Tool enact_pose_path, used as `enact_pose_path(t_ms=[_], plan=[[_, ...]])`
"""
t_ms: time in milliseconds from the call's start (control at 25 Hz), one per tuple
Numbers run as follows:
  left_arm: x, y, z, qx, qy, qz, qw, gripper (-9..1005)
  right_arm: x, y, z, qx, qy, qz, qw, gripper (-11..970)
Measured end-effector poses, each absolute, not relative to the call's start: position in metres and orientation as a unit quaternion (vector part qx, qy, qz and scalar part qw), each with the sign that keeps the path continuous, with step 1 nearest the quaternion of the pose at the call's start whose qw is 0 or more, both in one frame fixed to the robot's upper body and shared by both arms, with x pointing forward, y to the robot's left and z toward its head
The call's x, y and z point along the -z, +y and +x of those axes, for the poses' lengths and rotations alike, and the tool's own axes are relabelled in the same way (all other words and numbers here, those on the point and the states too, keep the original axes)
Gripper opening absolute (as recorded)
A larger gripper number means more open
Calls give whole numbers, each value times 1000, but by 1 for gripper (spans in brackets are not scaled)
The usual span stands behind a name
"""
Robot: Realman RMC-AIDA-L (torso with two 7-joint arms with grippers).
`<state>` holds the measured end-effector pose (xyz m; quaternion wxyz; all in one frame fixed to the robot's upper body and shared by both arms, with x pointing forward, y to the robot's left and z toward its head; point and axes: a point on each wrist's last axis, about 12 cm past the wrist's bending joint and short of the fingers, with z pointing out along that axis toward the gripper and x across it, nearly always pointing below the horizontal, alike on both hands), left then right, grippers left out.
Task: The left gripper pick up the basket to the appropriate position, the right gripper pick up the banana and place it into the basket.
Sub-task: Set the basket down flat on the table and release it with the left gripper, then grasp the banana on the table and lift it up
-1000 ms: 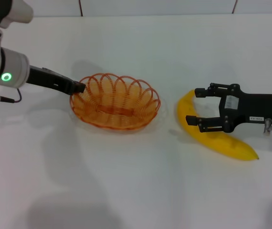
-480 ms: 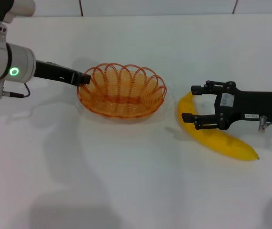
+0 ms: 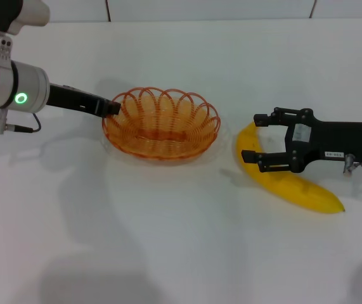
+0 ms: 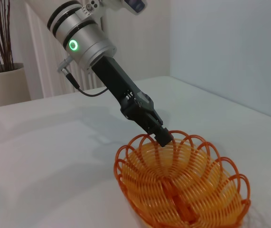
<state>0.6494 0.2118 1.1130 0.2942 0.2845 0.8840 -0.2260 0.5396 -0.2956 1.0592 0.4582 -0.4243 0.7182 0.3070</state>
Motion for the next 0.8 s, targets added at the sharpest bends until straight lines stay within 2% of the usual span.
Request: enact_pose_path(t_ms=[320,640,800], plan=[[-1117,213,653,219,879,290,307,90,-1058,-297,538,-307,719,-423,458,854],[-1133,235,648,186,865,315,343,416,-1058,-308,533,-305,724,-402,470,853],[-1135,261,611,179,817,360,414,581,-1060,-314,531,-303,725,-387,483,853]])
